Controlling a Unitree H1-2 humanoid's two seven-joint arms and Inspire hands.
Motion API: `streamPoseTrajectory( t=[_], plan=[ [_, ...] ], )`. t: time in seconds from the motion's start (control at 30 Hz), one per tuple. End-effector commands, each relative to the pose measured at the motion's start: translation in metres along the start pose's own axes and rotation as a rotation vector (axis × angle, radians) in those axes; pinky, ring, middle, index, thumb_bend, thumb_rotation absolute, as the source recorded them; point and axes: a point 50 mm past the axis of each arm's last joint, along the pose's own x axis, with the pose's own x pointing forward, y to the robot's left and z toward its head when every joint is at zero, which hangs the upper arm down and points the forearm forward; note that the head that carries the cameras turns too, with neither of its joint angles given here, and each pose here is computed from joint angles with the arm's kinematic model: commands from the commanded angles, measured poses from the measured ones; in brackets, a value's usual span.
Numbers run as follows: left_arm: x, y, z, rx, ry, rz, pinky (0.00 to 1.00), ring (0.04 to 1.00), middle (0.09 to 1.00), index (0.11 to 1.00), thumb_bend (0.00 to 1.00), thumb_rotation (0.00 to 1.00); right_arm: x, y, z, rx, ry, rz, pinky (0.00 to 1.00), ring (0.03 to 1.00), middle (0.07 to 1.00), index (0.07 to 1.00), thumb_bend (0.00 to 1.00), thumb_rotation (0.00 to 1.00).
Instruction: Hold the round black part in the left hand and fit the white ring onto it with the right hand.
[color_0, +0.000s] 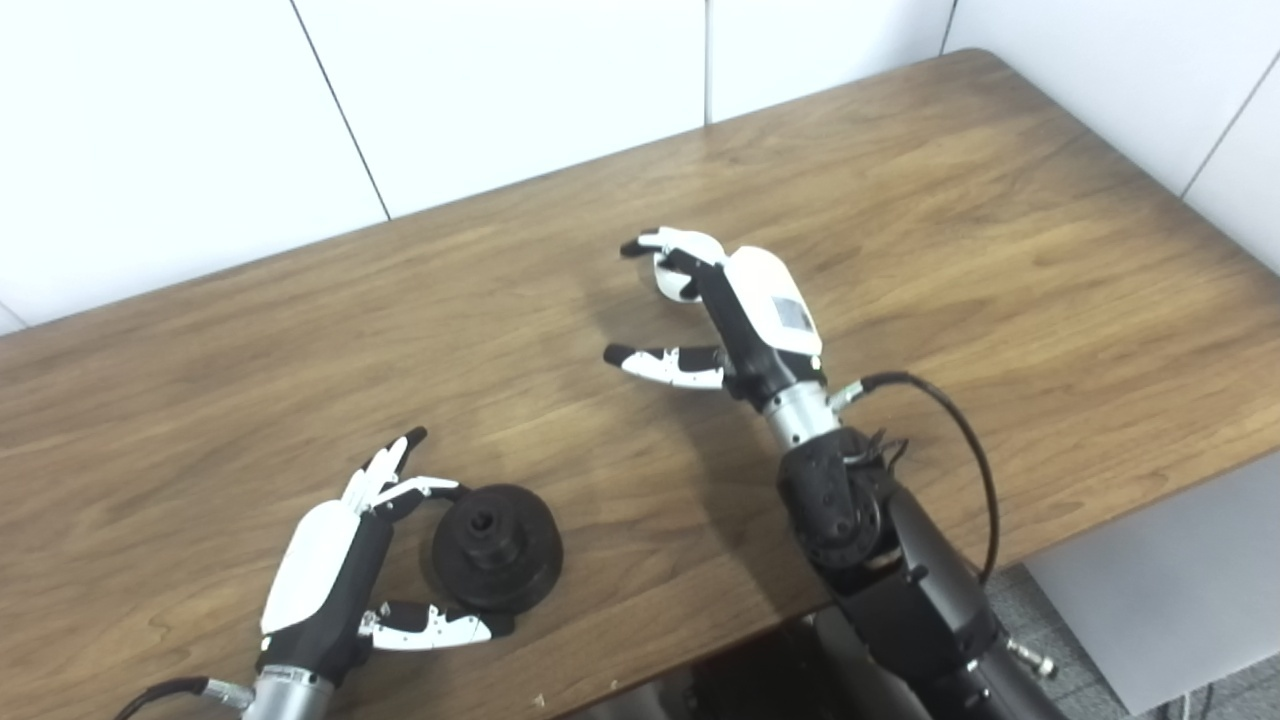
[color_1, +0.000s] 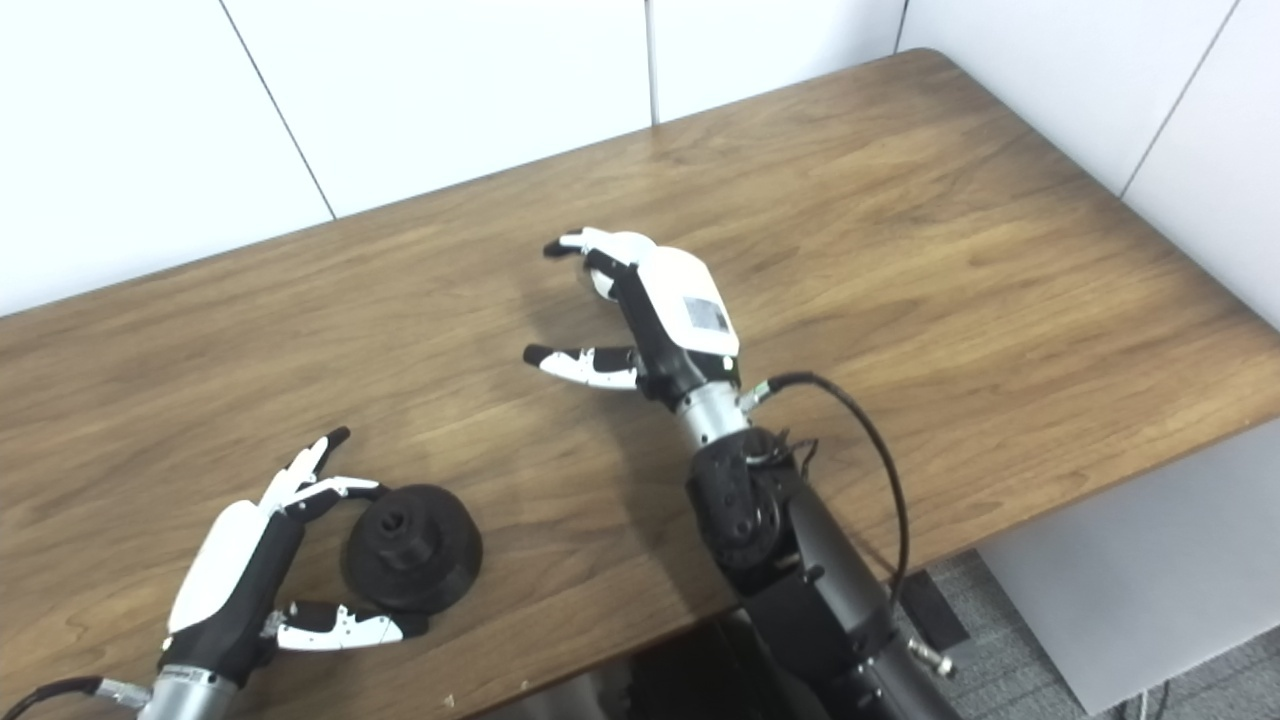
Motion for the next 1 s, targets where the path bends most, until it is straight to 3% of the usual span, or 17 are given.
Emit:
streamPoseTrajectory(
  t=[0.0, 0.37, 0.57, 0.8, 0.97],
  plan=[
    [0.002, 0.008, 0.002, 0.017, -0.012, 0.028, 1.00, 1.000, 1.000, 0.616, 0.94, 0.24, 0.017, -0.024, 0.011, -0.009, -0.049, -0.069, 0.69, 0.877, 0.913, 0.794, 0.74, 0.39],
    [0.002, 0.008, 0.003, 0.022, -0.008, 0.025, 1.00, 1.000, 1.000, 0.619, 0.94, 0.25, 0.046, -0.047, -0.001, -0.094, -0.028, -0.089, 0.75, 0.918, 0.934, 0.814, 0.73, 0.44],
    [0.002, 0.008, 0.004, 0.028, -0.010, 0.026, 1.00, 1.000, 1.000, 0.618, 0.95, 0.25, 0.070, -0.060, -0.004, -0.156, -0.019, -0.077, 0.78, 0.936, 0.955, 0.848, 0.78, 0.48],
    [0.001, 0.009, 0.008, 0.032, -0.011, 0.025, 1.00, 1.000, 1.000, 0.619, 0.95, 0.26, 0.093, -0.065, -0.011, -0.220, 0.045, 0.045, 0.87, 0.992, 0.999, 0.924, 0.88, 0.57],
    [0.001, 0.008, 0.008, 0.032, -0.008, 0.025, 1.00, 1.000, 1.000, 0.618, 0.95, 0.26, 0.105, -0.061, -0.019, -0.245, 0.065, 0.093, 0.85, 0.989, 1.000, 0.929, 0.96, 0.60]
  ],
)
